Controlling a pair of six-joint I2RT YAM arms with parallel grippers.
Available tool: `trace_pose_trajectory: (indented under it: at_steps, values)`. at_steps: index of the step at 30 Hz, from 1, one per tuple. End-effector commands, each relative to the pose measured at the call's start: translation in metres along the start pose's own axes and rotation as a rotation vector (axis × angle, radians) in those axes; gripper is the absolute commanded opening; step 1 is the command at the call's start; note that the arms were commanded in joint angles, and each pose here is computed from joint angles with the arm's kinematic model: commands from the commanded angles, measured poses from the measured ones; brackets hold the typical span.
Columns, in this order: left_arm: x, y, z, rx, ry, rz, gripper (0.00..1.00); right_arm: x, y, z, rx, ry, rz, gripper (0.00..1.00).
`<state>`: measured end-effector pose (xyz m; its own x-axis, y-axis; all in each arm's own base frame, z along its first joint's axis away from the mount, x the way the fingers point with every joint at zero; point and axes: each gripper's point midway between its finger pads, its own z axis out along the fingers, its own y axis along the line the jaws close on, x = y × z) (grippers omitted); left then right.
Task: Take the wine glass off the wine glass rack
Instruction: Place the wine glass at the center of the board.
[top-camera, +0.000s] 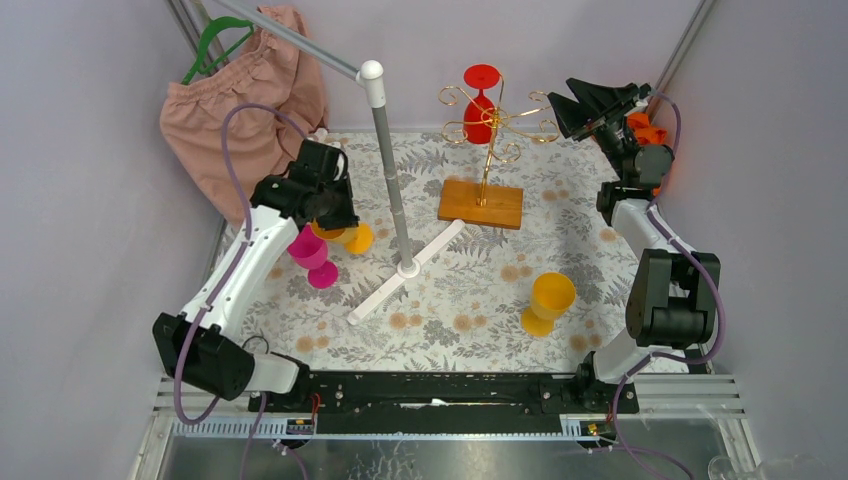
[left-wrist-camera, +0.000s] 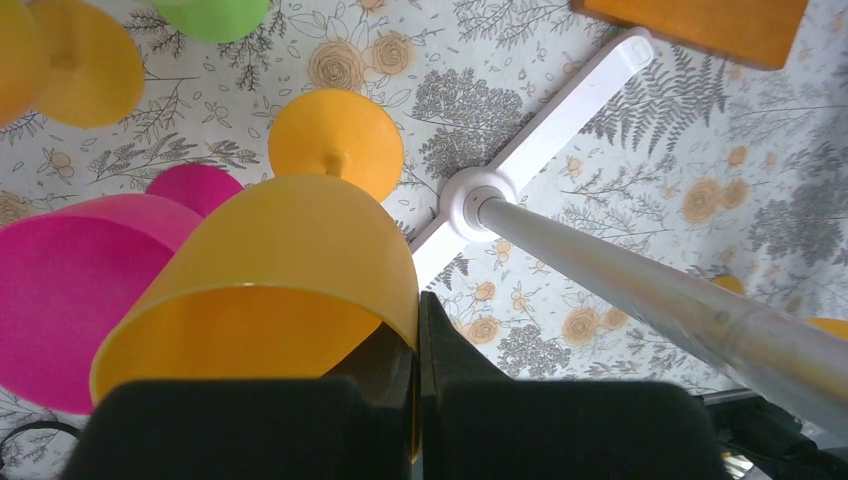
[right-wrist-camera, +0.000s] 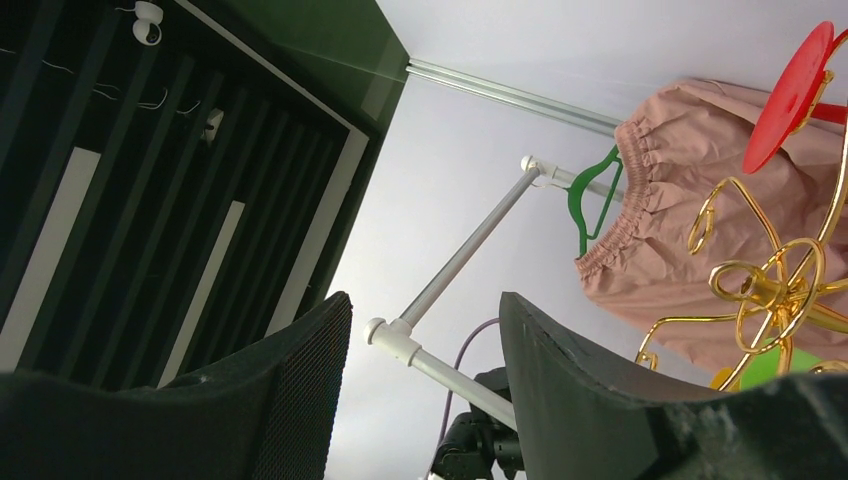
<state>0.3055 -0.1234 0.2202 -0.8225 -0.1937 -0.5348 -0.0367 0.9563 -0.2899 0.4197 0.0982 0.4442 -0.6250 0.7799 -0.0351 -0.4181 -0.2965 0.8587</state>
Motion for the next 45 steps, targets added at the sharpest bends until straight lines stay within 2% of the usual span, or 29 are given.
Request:
trace_pose_trajectory:
  at_steps: [1, 15, 45]
  values:
    - [-0.006, -0.004, 0.016, -0.027, -0.034, 0.041, 0.0, 0.017, 0.029, -0.006, -0.075, 0.048, -0.073, 0.63]
    - [0.016, -0.003, 0.06, -0.091, 0.117, 0.098, 0.0, 0.008, 0.017, -0.019, -0.068, 0.027, -0.046, 0.63]
    - [0.037, 0.006, 0.088, -0.173, 0.202, 0.117, 0.0, -0.007, 0.009, -0.034, -0.064, -0.004, -0.037, 0.63]
